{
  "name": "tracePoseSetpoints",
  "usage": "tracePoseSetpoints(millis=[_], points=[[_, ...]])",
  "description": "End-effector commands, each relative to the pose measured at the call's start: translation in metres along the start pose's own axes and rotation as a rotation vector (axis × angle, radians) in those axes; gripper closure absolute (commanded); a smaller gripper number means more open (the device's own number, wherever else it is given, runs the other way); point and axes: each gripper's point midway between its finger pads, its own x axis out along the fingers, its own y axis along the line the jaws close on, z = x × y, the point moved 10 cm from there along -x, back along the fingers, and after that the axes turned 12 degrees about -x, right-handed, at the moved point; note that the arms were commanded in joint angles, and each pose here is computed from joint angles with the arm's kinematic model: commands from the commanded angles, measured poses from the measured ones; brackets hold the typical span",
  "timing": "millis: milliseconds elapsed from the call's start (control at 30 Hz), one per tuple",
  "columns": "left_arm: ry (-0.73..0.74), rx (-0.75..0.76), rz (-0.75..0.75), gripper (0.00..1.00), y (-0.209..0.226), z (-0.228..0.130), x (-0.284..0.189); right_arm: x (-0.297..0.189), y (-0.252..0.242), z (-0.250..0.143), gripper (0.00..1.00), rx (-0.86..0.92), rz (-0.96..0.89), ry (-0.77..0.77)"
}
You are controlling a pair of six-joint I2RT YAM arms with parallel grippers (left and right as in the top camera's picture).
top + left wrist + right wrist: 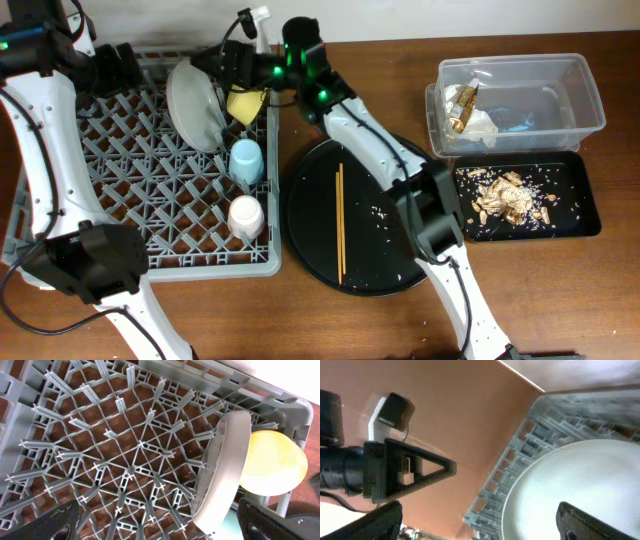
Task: Sort waste into correct bins and load items into the dishwasher rack
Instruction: 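Release the plate and move right gripper back to the round tray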
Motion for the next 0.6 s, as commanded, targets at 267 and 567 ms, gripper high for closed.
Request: tracePoseSetpoints(millis=[267, 567], points=[[-0.028, -0.006, -0.002, 0.01, 0.002, 0.004, -0.008, -0.146, 0.086, 0.021, 0.02, -0.323, -0.932, 0.282], [-0.028, -0.006, -0.002, 0.01, 0.002, 0.004, -0.008, -0.172, 0.056, -0.061, 0.31, 0.004, -1.047, 0.73]])
